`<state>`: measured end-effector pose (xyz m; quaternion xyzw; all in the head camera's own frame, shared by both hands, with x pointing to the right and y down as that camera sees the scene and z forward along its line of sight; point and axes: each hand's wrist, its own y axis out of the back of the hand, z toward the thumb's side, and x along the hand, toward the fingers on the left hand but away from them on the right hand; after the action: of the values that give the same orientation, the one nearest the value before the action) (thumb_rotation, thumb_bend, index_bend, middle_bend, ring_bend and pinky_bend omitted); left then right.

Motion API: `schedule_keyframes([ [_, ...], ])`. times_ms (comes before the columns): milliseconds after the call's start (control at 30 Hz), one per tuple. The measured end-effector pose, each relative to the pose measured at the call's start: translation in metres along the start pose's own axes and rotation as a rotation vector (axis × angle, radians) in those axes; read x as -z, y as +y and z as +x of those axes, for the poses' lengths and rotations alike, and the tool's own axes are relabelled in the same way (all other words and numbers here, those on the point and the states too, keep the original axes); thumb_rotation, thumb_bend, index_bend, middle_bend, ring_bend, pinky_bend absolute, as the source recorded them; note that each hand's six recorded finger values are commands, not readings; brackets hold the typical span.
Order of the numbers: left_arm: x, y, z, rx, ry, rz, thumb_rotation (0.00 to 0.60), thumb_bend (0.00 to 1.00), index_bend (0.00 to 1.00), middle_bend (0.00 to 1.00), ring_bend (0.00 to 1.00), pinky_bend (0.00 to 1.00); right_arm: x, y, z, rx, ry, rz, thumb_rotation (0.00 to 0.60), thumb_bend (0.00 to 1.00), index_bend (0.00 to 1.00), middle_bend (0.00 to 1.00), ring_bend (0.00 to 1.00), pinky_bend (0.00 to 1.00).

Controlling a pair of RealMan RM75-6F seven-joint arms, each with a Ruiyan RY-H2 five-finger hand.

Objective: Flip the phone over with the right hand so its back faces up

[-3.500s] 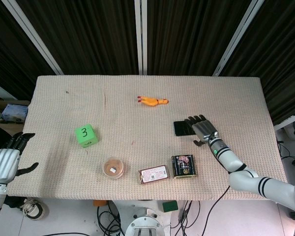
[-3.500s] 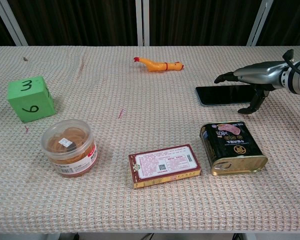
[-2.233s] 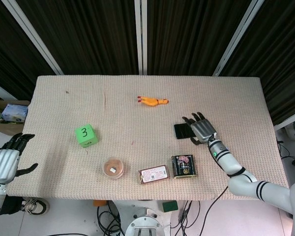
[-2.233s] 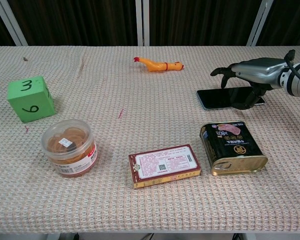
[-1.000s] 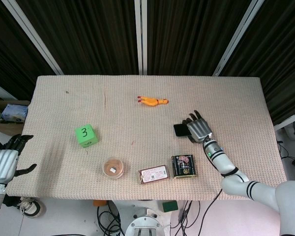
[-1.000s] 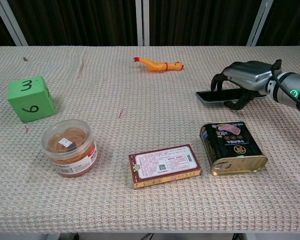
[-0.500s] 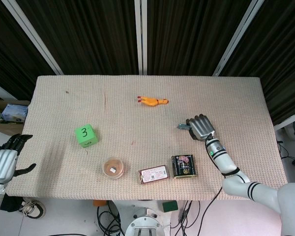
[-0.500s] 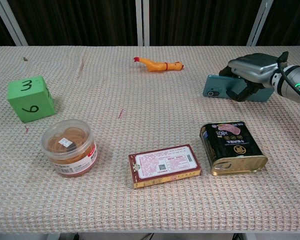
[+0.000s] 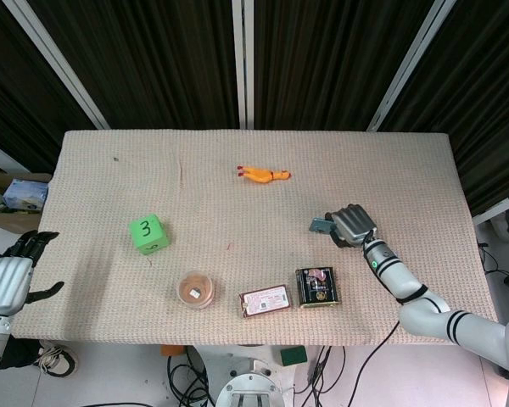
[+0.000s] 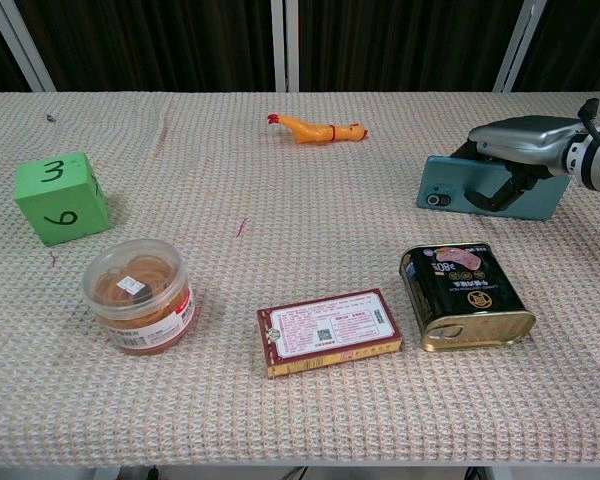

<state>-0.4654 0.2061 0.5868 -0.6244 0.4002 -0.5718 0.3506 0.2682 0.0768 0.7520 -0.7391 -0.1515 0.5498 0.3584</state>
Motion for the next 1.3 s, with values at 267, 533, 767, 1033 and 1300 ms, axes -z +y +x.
schedule_keyframes([
  [267,0.001,0.000,0.001,0.000,0.001,0.001,0.600,0.11,0.17,0.18,0.12,0.34,0.001,0.012,-0.002,0.105,0.013,0.025,0.600,0.39,0.00,0.00,0.00,0.00],
  [533,0.001,0.001,0.001,0.000,0.004,0.003,0.600,0.11,0.17,0.18,0.12,0.34,0.010,0.019,-0.011,0.175,-0.005,-0.005,0.600,0.38,0.00,0.00,0.00,0.00],
  [767,0.003,0.002,0.000,-0.003,0.007,0.002,0.600,0.11,0.17,0.18,0.12,0.34,0.013,0.034,-0.004,0.309,-0.011,-0.004,0.600,0.39,0.00,0.00,0.00,0.00],
  [1033,0.006,0.004,-0.003,-0.017,0.017,0.001,0.600,0.11,0.17,0.18,0.12,0.34,0.043,0.025,0.069,0.464,-0.097,-0.037,0.600,0.34,0.00,0.00,0.00,0.00],
  [1300,0.002,0.004,-0.008,-0.035,0.001,0.000,0.600,0.11,0.17,0.18,0.12,0.33,0.091,-0.036,0.219,0.487,-0.404,-0.123,0.600,0.32,0.00,0.00,0.00,0.00],
])
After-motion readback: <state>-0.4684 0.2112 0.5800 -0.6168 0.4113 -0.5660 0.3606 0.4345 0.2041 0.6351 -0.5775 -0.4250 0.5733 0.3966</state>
